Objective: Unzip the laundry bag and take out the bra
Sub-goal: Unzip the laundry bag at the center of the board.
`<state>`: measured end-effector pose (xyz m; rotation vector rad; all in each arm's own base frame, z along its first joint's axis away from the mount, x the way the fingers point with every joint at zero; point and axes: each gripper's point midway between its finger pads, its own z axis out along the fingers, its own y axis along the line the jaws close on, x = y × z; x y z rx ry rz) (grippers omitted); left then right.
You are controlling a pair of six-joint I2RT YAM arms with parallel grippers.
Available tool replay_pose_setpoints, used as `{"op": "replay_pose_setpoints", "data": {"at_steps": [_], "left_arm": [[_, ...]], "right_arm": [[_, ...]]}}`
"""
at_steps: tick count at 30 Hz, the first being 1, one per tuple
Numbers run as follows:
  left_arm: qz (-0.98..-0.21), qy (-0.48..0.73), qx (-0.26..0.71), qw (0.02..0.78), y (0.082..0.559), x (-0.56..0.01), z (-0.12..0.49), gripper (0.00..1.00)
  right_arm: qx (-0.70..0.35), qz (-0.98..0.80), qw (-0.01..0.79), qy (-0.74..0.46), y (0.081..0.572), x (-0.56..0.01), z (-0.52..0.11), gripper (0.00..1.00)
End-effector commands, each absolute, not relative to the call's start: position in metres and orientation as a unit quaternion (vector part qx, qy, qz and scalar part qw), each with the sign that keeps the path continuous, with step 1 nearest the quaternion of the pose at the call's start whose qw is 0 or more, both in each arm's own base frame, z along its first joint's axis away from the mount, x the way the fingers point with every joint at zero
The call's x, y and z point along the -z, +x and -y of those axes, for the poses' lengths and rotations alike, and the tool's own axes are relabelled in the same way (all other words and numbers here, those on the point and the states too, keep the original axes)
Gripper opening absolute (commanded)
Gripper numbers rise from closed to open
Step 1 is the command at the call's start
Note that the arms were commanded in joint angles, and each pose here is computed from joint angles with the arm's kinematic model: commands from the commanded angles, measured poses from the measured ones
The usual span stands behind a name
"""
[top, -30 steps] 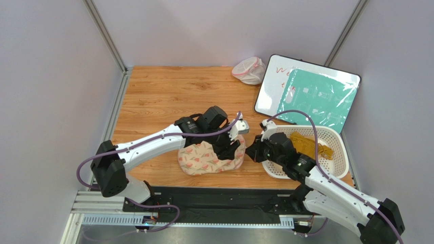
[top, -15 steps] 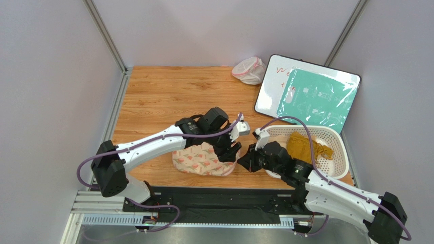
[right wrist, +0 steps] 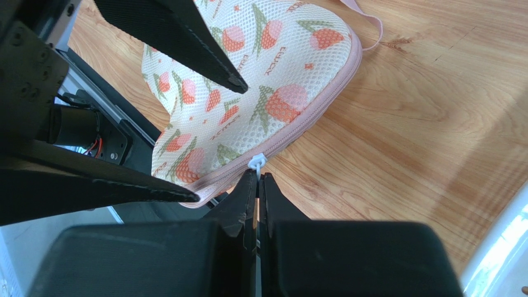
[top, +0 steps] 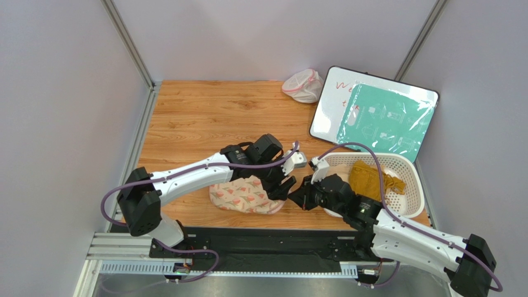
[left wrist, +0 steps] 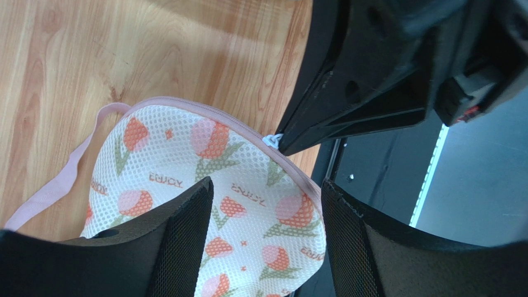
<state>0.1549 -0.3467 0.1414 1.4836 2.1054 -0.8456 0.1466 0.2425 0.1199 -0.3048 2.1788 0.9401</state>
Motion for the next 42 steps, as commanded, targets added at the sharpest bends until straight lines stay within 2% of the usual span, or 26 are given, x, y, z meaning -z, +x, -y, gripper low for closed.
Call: {"op": "replay_pose_setpoints", "data": {"at_steps": [1, 5, 8, 9, 15, 42], "left_arm": [[-0.765, 0.533, 0.299, 0.203, 0.154, -0.133, 0.349, 0.71], [-0.768, 0.531, 0.298, 0.198, 0.154, -0.129, 0.350, 0.68], [-0.769, 0.531, 0.299, 0.193, 0.153, -0.127, 0.351, 0.44], [-0.770, 0.532, 0.297, 0.189, 0.152, -0.124, 0.350, 0.33], [-0.769, 0.533, 0.302, 0.181, 0.149, -0.122, 0.352, 0.00], [-0.719, 0.571, 0.352, 0.181, 0.125, -0.145, 0.356, 0.00]], "right_arm": [[-0.389, -0.825, 0.395, -0.109, 0.155, -0.147, -0.251, 0.00], [-0.389, -0.824, 0.397, -0.109, 0.155, -0.148, -0.250, 0.00], [-0.389, -0.824, 0.398, -0.109, 0.155, -0.148, -0.250, 0.00], [-0.389, -0.824, 0.398, -0.108, 0.155, -0.148, -0.249, 0.00], [-0.385, -0.823, 0.404, -0.103, 0.155, -0.147, -0.245, 0.00], [-0.323, -0.848, 0.413, -0.079, 0.204, -0.126, -0.209, 0.00]]}}
